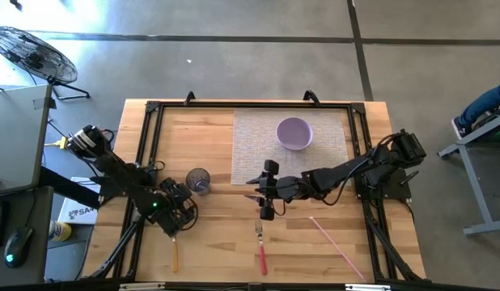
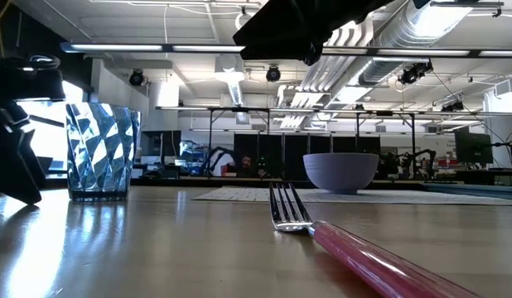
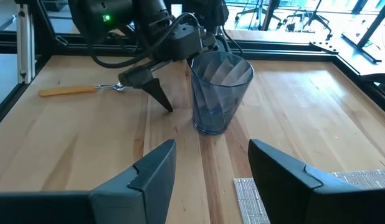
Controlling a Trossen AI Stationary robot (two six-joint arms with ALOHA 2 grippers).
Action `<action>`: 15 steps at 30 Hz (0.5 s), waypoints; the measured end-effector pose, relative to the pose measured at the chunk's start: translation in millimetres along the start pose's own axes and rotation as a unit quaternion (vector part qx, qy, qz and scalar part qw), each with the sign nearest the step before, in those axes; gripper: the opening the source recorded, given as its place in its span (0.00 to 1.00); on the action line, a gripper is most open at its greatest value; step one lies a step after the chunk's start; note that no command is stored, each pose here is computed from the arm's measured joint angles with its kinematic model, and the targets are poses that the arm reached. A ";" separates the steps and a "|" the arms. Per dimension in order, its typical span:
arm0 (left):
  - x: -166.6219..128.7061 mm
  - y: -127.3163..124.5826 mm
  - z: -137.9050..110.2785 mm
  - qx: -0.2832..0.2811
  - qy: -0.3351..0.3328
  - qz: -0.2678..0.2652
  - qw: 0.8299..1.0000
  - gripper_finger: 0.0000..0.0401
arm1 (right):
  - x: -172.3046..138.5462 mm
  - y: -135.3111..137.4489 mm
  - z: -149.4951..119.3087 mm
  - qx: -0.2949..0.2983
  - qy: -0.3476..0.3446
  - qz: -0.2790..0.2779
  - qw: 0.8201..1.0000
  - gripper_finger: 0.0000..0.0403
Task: Pick & Place Utensil
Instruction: Put the black cup to the top right of the bowl on the mat
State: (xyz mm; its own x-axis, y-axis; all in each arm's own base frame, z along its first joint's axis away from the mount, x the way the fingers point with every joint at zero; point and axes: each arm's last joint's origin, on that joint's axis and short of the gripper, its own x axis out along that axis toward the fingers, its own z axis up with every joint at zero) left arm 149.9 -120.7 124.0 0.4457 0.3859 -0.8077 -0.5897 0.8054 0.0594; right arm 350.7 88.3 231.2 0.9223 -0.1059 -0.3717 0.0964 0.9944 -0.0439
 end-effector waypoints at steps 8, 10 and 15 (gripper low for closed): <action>10.7 0.2 -5.5 0.005 -0.051 0.004 0.999 1.00 | 0.0 0.2 -0.5 -0.001 0.003 0.003 1.000 0.48; 14.8 3.3 -8.7 0.000 -0.063 0.000 0.998 1.00 | 0.0 0.2 -0.4 -0.001 0.002 0.003 1.000 0.48; 22.5 8.9 -17.4 0.015 -0.109 -0.020 0.994 1.00 | 0.1 -0.1 -0.4 -0.001 0.002 0.003 1.000 0.48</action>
State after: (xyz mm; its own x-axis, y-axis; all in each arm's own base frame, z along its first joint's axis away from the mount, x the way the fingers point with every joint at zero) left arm 142.9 -112.6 96.2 0.6052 0.4399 -0.6634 -0.5508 0.8331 0.0500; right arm 350.6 88.2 230.8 0.9210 -0.1002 -0.3766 0.0907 0.9949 -0.0430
